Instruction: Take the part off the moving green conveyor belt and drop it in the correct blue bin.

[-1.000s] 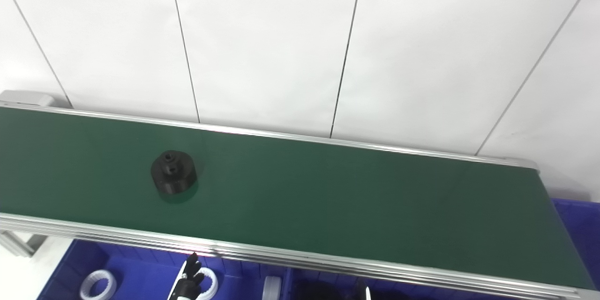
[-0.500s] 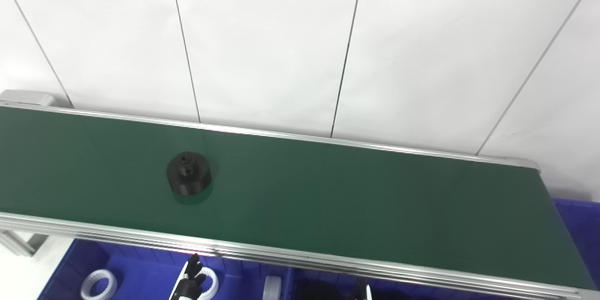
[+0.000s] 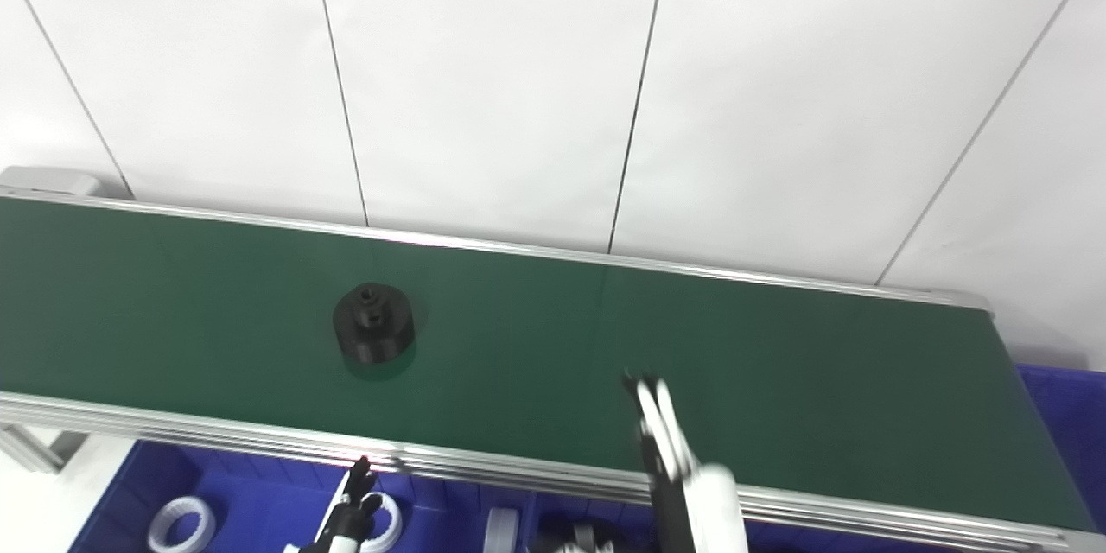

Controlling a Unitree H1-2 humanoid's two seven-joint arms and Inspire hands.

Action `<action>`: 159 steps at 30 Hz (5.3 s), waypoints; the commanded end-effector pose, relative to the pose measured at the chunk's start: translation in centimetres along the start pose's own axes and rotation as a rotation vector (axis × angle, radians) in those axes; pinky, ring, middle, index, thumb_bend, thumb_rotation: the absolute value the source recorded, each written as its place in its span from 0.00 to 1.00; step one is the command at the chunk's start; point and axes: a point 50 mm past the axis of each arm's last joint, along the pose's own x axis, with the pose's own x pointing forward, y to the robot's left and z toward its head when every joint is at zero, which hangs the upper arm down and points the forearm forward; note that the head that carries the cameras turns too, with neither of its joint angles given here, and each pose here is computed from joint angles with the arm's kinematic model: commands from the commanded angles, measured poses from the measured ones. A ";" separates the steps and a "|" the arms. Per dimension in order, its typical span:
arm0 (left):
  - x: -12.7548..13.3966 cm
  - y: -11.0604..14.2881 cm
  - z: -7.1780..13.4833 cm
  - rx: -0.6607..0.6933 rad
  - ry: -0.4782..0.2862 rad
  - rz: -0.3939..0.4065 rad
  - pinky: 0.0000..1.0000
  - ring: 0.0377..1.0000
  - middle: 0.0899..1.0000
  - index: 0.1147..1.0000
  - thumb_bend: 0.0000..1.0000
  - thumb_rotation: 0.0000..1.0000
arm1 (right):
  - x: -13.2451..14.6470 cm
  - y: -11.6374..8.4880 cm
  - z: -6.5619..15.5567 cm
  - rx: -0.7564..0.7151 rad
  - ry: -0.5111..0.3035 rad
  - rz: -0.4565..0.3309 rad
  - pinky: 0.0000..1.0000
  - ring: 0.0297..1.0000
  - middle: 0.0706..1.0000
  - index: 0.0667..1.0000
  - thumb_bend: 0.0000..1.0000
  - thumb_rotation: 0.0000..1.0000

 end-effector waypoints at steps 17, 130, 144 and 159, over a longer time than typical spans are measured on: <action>1.6 -2.7 1.7 -0.055 -0.062 -0.036 1.00 0.98 1.00 1.00 0.59 0.99 | 16.8 -1.5 4.1 -0.334 -0.052 0.227 0.64 0.92 1.00 0.97 1.00 0.30; 0.1 -2.7 2.1 -0.100 -0.028 -0.069 1.00 0.93 0.93 1.00 0.56 0.96 | 13.2 2.7 2.5 0.257 0.147 0.260 0.22 0.28 0.44 0.46 0.52 0.01; 0.7 1.3 3.6 -0.136 -0.015 -0.090 1.00 0.97 0.98 1.00 0.60 0.99 | 2.2 -1.1 1.9 0.432 0.267 0.104 0.21 0.26 0.44 0.46 0.52 0.01; 1.2 7.9 7.6 -0.110 -0.037 -0.122 1.00 1.00 1.00 1.00 0.52 1.00 | -2.9 -3.5 6.5 0.326 0.338 0.045 0.22 0.27 0.44 0.46 0.52 0.00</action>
